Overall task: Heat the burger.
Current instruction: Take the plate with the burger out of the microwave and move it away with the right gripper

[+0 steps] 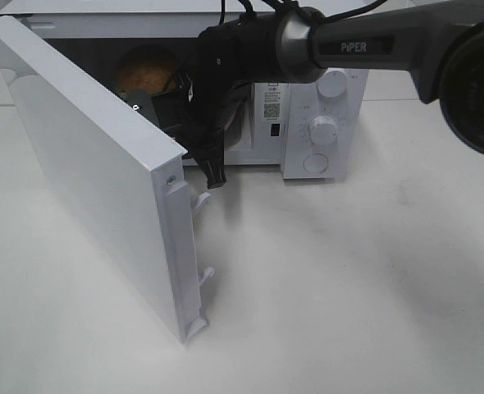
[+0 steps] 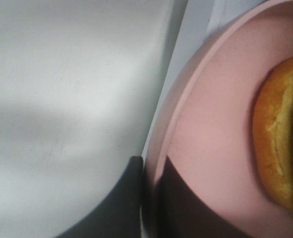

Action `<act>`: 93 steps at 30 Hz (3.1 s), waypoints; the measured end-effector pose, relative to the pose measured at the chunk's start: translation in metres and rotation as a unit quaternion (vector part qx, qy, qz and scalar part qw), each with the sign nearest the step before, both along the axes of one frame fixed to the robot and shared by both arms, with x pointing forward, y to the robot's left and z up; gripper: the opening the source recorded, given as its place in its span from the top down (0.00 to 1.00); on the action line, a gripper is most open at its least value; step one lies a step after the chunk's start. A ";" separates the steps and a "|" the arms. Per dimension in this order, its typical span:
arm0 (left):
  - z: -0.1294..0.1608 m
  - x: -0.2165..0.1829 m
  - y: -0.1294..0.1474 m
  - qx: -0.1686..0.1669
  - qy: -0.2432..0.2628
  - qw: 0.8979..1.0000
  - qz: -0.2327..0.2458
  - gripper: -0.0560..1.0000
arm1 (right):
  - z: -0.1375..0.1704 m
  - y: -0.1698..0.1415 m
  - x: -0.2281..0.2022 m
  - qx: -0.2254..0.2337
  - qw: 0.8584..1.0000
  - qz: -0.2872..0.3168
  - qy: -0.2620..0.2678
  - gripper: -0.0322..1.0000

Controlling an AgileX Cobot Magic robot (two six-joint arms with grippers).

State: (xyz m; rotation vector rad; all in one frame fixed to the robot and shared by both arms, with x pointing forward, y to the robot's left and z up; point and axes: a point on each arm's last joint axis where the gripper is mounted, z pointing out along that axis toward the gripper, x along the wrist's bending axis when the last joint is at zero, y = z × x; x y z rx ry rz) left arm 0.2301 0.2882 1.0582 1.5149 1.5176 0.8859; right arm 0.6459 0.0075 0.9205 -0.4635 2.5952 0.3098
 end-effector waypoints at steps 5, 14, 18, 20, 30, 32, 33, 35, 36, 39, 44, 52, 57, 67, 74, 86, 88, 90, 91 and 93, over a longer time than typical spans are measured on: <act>0.000 0.000 0.000 0.000 0.000 1.000 0.000 0.01 | 0.004 -0.007 -0.012 -0.001 0.999 0.035 0.004 0.93; 0.000 0.000 0.000 0.000 0.000 1.000 0.000 0.01 | 0.013 -0.026 -0.025 -0.012 0.997 0.080 0.009 0.93; 0.000 0.000 0.000 0.000 0.000 1.000 0.000 0.01 | 0.016 -0.030 -0.029 -0.017 0.996 0.092 0.008 0.93; 0.000 0.000 0.000 0.000 0.000 1.000 0.000 0.01 | 0.020 -0.031 -0.032 -0.017 0.995 0.097 0.007 0.92; 0.000 0.000 0.000 0.000 0.000 1.000 0.000 0.01 | 0.043 -0.034 -0.039 0.006 0.994 0.111 0.012 0.92; 0.000 0.000 0.000 0.000 0.000 1.000 0.000 0.01 | 0.045 -0.036 -0.042 0.008 0.993 0.114 0.013 0.92; 0.000 0.000 0.000 0.000 0.000 1.000 0.000 0.01 | 0.045 -0.036 -0.042 0.008 0.993 0.114 0.013 0.92; 0.000 0.000 0.000 0.000 0.000 1.000 0.000 0.01 | 0.044 -0.039 -0.045 0.005 0.993 0.118 0.016 0.92; 0.000 0.000 0.000 0.000 0.000 1.000 0.000 0.01 | 0.042 -0.043 -0.049 0.001 0.993 0.120 0.020 0.92; 0.000 0.000 0.000 0.000 0.000 1.000 0.000 0.01 | 0.039 -0.050 -0.055 -0.005 0.992 0.124 0.022 0.92; 0.000 0.000 0.000 0.000 0.000 1.000 0.000 0.01 | 0.039 -0.061 -0.063 -0.004 0.993 0.120 0.007 0.92; 0.000 0.000 0.000 0.000 0.000 1.000 0.000 0.01 | 0.040 -0.076 -0.083 -0.004 0.993 0.119 -0.010 0.92; 0.000 0.000 0.000 0.000 0.000 1.000 0.000 0.01 | 0.042 -0.085 -0.095 -0.004 0.993 0.118 -0.018 0.92; 0.000 0.000 0.000 0.000 0.000 1.000 0.000 0.01 | 0.046 -0.103 -0.120 -0.005 0.993 0.114 -0.022 0.92; 0.000 0.000 0.000 0.000 0.000 1.000 0.000 0.01 | 0.048 -0.117 -0.139 -0.005 0.994 0.108 -0.022 0.92; 0.000 0.000 0.000 0.000 0.000 1.000 0.000 0.01 | 0.056 -0.144 -0.177 0.003 0.995 0.093 -0.021 0.92; 0.000 0.000 0.000 0.000 0.000 1.000 0.000 0.01 | 0.057 -0.150 -0.188 0.004 0.996 0.091 -0.021 0.92; 0.000 0.000 0.000 0.000 0.000 1.000 0.000 0.01 | 0.057 -0.155 -0.194 0.005 0.996 0.090 -0.021 0.92; 0.000 0.000 0.000 0.000 0.000 1.000 0.000 0.01 | 0.057 -0.155 -0.194 0.005 0.996 0.090 -0.021 0.92; 0.000 0.000 0.000 0.000 0.000 1.000 0.000 0.01 | 0.059 -0.161 -0.204 0.011 0.996 0.081 -0.021 0.92</act>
